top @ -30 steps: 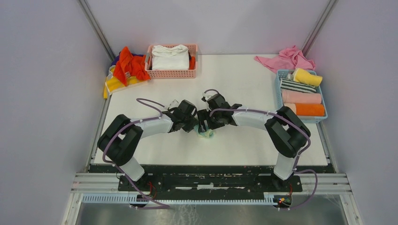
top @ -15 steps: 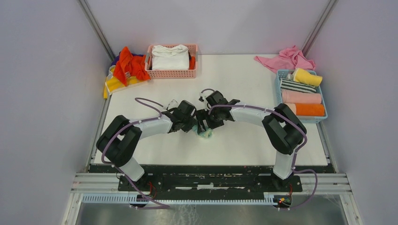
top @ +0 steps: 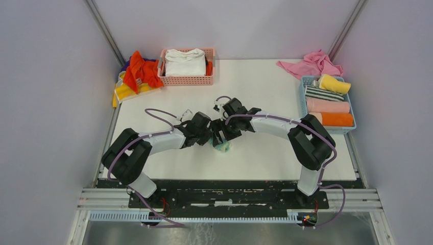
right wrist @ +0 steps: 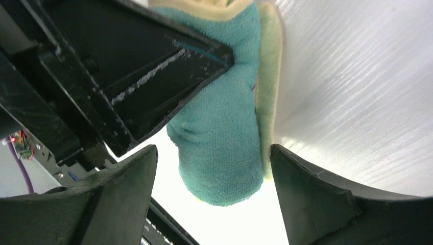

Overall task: Roll the towels
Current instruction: Pick up the towel at the center of the board.

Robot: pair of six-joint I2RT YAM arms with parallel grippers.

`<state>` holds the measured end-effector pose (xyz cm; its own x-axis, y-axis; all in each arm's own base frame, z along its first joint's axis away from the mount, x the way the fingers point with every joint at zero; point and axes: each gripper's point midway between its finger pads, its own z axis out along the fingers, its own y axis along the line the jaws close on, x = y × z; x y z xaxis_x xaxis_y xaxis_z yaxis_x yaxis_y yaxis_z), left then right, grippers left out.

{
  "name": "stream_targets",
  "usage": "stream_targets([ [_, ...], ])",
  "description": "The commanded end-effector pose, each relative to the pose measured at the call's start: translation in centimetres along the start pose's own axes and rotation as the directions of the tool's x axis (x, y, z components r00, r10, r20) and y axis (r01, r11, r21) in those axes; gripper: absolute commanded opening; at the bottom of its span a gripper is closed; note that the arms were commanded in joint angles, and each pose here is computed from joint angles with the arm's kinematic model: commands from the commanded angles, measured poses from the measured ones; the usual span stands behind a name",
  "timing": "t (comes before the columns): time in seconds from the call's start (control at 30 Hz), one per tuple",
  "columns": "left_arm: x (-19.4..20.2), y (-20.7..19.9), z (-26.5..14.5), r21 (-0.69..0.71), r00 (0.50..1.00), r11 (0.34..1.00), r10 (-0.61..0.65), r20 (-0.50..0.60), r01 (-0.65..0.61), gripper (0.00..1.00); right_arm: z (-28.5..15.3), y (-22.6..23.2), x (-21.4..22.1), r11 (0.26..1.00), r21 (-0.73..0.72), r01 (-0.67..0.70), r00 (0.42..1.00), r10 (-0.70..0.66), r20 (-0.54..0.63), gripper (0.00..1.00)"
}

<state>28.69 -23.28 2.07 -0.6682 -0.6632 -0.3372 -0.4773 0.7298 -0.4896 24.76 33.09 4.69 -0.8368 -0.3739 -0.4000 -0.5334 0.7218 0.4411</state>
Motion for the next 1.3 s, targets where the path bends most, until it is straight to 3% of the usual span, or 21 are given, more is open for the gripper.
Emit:
stream_targets([
  [0.0, 1.4, 5.6, 0.2, -0.144, 0.994, 0.984, 0.099, -0.039, -0.103, 0.35, 0.3, -0.5, -2.9, 0.998, 0.055, 0.021, 0.992, -0.027, 0.121, 0.87],
  [0.17, 1.8, 5.1, 0.1, -0.124, 0.995, 0.988, 0.085, -0.058, -0.092, 0.35, 2.0, -1.6, -2.4, 0.996, 0.084, 0.037, 0.992, -0.047, 0.119, 0.85],
  [0.53, 1.7, 4.2, 0.2, -0.078, 0.996, 0.996, 0.040, -0.081, -0.047, 0.34, 4.9, -3.3, 4.5, 0.977, 0.188, 0.105, 0.989, -0.083, -0.118, 0.81],
  [1.03, 1.3, 2.6, 1.5, 0.003, 0.988, 0.999, -0.038, -0.149, 0.039, 0.33, 6.6, -3.8, 10.2, 0.964, 0.180, 0.198, 0.916, -0.116, -0.383, 0.68],
  [1.27, 2.2, 1.3, 2.3, 0.065, 0.979, 0.996, -0.045, -0.199, 0.059, 0.33, 6.9, -2.5, 9.8, 0.974, 0.128, 0.189, 0.916, -0.128, -0.381, 0.43],
])
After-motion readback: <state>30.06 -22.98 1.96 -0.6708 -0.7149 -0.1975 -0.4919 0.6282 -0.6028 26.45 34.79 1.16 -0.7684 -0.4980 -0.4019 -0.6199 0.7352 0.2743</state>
